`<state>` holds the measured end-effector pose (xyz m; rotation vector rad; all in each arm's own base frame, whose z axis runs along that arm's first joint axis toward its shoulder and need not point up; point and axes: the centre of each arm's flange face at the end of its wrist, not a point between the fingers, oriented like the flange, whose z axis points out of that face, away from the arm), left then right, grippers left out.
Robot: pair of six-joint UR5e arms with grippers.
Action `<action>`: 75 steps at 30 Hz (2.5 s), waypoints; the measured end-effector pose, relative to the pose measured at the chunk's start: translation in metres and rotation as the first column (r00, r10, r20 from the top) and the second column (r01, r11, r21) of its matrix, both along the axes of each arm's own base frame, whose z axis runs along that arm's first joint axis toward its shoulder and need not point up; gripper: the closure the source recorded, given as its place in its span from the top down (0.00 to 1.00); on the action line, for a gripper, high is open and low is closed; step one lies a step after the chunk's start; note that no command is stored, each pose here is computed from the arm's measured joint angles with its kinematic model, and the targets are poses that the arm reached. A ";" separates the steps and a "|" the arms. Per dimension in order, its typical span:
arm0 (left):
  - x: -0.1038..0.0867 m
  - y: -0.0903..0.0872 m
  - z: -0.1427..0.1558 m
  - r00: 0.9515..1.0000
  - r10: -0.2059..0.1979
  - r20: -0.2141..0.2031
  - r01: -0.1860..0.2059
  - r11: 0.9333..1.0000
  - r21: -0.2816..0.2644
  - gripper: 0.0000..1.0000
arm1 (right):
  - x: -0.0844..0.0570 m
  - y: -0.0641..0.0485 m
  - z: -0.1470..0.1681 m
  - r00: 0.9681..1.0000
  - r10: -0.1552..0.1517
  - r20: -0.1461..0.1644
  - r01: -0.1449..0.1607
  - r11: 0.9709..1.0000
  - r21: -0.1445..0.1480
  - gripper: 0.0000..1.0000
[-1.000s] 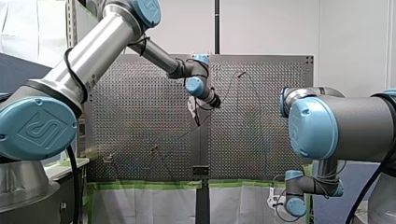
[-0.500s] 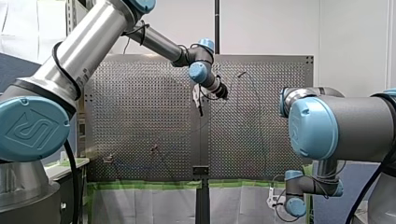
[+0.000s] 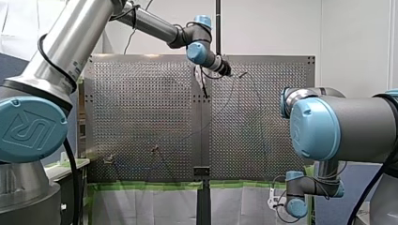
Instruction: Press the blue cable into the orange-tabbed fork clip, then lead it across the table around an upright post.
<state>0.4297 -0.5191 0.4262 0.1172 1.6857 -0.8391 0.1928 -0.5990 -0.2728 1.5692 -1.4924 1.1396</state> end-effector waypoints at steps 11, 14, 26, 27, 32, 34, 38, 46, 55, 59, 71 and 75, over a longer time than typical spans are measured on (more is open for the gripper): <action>0.008 -0.015 0.021 0.998 -0.032 0.050 0.034 0.998 -0.051 1.00 | 0.001 0.000 0.000 1.000 0.004 0.005 -0.004 1.000 0.000 0.00; 0.009 -0.026 0.016 0.998 -0.046 0.041 0.048 0.998 -0.046 1.00 | 0.001 0.000 0.000 1.000 0.006 0.007 -0.006 1.000 0.001 0.00; 0.025 -0.052 0.008 0.997 -0.065 0.037 0.067 0.996 -0.056 1.00 | 0.002 0.000 0.000 1.000 0.009 0.009 -0.009 1.000 0.000 0.00; 0.026 -0.053 0.011 0.997 -0.065 0.042 0.067 0.996 -0.060 1.00 | 0.002 0.000 0.000 1.000 0.009 0.009 -0.009 1.000 0.000 0.00; 0.029 -0.054 0.027 0.996 -0.062 0.067 0.067 0.995 -0.079 1.00 | 0.003 0.000 0.000 1.000 0.013 0.010 -0.013 1.000 0.000 0.00; 0.029 -0.054 0.029 0.996 -0.062 0.068 0.067 0.995 -0.080 1.00 | 0.003 0.000 0.000 1.000 0.013 0.013 -0.013 1.000 0.000 0.00; 0.028 -0.054 0.029 0.996 -0.062 0.068 0.067 0.995 -0.080 1.00 | 0.003 0.000 0.000 1.000 0.012 0.019 -0.012 1.000 0.001 0.00; 0.026 -0.054 0.028 0.997 -0.049 0.058 0.054 0.996 -0.073 1.00 | 0.004 0.001 0.000 0.999 0.017 0.026 -0.017 1.000 0.002 0.00; 0.022 -0.051 0.024 0.999 -0.038 0.030 0.039 0.998 -0.040 1.00 | 0.004 0.001 0.000 0.999 0.019 0.027 -0.019 1.000 0.002 0.00; 0.021 -0.047 0.021 1.000 -0.014 0.018 0.014 1.000 0.003 1.00 | 0.005 0.001 0.000 0.999 0.020 0.026 -0.020 1.000 0.002 0.00; 0.018 -0.032 0.011 0.996 0.089 -0.023 -0.085 0.990 0.116 1.00 | 0.006 0.001 0.000 0.999 0.021 0.026 -0.022 1.000 0.003 0.00; 0.018 -0.028 0.010 0.993 0.118 -0.019 -0.114 0.983 0.147 1.00 | 0.006 0.002 0.000 0.999 0.023 0.026 -0.023 1.000 0.003 0.00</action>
